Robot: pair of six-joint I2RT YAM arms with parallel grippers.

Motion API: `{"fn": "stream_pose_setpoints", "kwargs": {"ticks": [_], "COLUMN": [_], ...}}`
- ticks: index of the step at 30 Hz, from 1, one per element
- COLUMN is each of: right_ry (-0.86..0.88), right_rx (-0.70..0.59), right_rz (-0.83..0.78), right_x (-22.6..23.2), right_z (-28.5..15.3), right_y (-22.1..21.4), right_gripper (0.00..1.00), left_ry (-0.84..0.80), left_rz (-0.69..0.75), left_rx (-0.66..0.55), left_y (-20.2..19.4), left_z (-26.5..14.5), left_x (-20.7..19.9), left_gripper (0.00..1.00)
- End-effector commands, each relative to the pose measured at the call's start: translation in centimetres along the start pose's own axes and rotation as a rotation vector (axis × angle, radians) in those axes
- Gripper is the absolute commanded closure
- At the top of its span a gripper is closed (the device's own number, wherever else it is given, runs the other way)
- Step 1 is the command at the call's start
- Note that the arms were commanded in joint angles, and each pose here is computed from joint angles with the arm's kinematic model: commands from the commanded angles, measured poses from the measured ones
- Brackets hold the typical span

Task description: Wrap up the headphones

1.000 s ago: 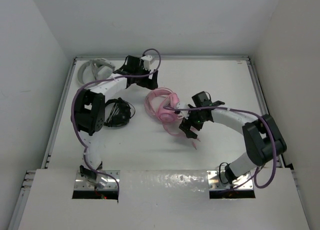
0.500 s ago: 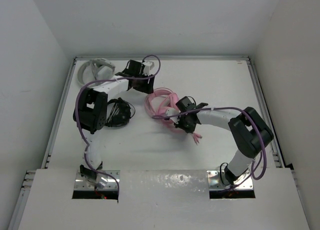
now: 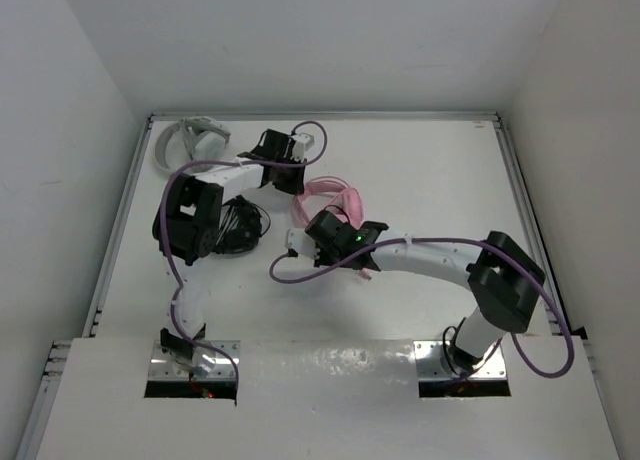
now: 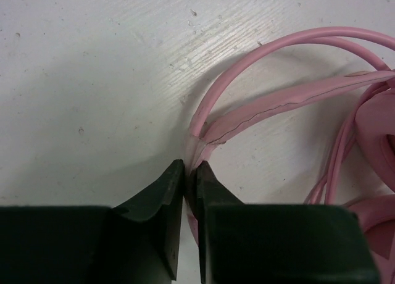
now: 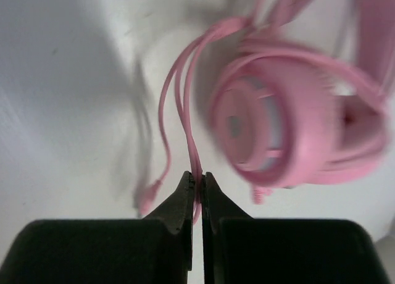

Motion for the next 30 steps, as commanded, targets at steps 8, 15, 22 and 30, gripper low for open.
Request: {"fn": "stream_pose_setpoints", "kwargs": {"ticks": [8, 15, 22, 30], "right_ry": [-0.412, -0.564, -0.459, -0.375], "right_rx": [-0.098, 0.019, -0.043, -0.003], "right_rz": [-0.153, -0.214, -0.067, 0.087], "right_x": [-11.3, -18.3, -20.6, -19.4], "right_z": [-5.1, -5.8, -2.2, 3.0], "right_y": [9.0, 10.2, 8.1, 4.6], "right_gripper": [1.00, 1.00, 1.00, 0.69], "left_ry": [0.042, 0.043, 0.042, 0.009], "left_rz": [0.024, 0.049, 0.068, 0.056], "left_rx": [0.069, 0.079, 0.092, 0.111], "left_y": [-3.0, -3.6, -4.3, -4.8], "left_z": [1.2, 1.2, 1.4, 1.0], "left_x": [0.6, 0.5, 0.5, 0.0], "left_gripper": [1.00, 1.00, 1.00, 1.00]}}
Point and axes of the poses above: each gripper's point midway between its finger pads, its own z axis out along the fingers, its own x axis along the line the jaws close on, y = z × x, the point moved 3 cm from there along -z, back along the fingers, and after that the axes turned 3 degrees about z, right-handed, at the moved point
